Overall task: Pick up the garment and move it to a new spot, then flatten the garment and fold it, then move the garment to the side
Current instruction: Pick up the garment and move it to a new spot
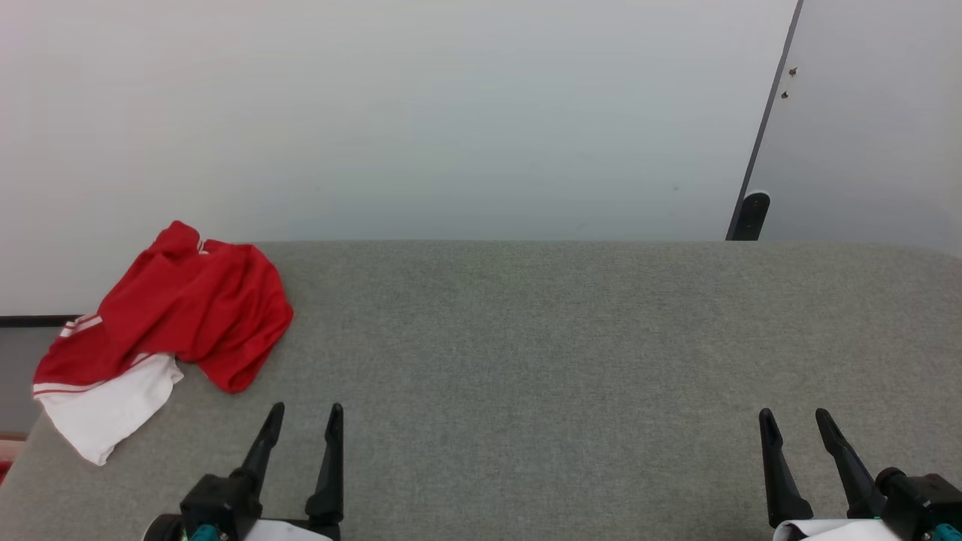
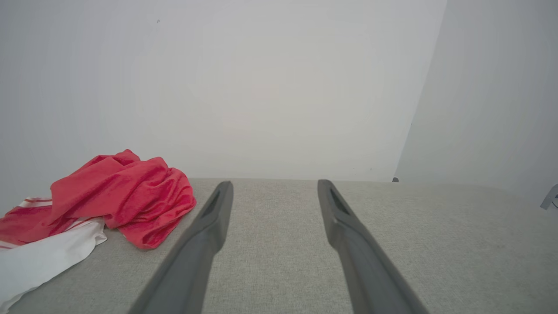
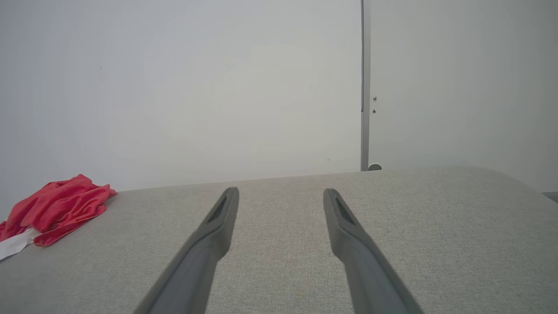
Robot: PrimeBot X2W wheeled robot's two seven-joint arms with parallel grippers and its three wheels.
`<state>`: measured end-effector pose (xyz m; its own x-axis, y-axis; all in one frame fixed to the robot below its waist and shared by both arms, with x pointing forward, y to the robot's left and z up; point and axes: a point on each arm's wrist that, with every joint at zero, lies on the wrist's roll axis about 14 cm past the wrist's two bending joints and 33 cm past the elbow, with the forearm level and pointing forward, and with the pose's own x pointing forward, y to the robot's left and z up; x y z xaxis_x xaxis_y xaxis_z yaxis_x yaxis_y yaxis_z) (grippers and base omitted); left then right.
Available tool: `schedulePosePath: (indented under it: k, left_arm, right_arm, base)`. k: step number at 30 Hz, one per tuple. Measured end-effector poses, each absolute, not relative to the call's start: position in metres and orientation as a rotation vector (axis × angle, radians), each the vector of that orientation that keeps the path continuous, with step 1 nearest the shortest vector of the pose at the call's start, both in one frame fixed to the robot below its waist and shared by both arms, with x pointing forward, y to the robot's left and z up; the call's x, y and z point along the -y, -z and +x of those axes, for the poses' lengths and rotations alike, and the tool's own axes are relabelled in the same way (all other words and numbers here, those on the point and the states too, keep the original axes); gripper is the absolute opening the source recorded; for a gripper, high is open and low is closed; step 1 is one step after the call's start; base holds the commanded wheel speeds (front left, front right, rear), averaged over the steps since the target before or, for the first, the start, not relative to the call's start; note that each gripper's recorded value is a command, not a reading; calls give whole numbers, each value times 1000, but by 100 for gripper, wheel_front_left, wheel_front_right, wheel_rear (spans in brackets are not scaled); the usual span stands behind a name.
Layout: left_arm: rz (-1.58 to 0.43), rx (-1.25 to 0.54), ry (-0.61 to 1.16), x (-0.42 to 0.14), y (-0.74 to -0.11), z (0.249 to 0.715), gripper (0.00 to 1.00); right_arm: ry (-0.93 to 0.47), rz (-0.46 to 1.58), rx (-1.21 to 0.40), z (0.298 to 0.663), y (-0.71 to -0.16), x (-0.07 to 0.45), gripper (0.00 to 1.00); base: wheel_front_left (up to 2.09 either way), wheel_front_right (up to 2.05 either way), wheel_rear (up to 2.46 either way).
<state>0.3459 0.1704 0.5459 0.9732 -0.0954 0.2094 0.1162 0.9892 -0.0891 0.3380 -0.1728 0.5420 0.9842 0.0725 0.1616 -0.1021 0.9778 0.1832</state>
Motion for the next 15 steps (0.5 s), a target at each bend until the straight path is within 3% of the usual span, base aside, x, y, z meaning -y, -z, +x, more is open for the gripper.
schedulePosePath:
  k: [15]
  left_arm:
    - [-104,199,14,-200,-542,339,100]
  right_arm:
    - [-158,186,151,344,-544,150,100]
  base:
    - [0,0,0]
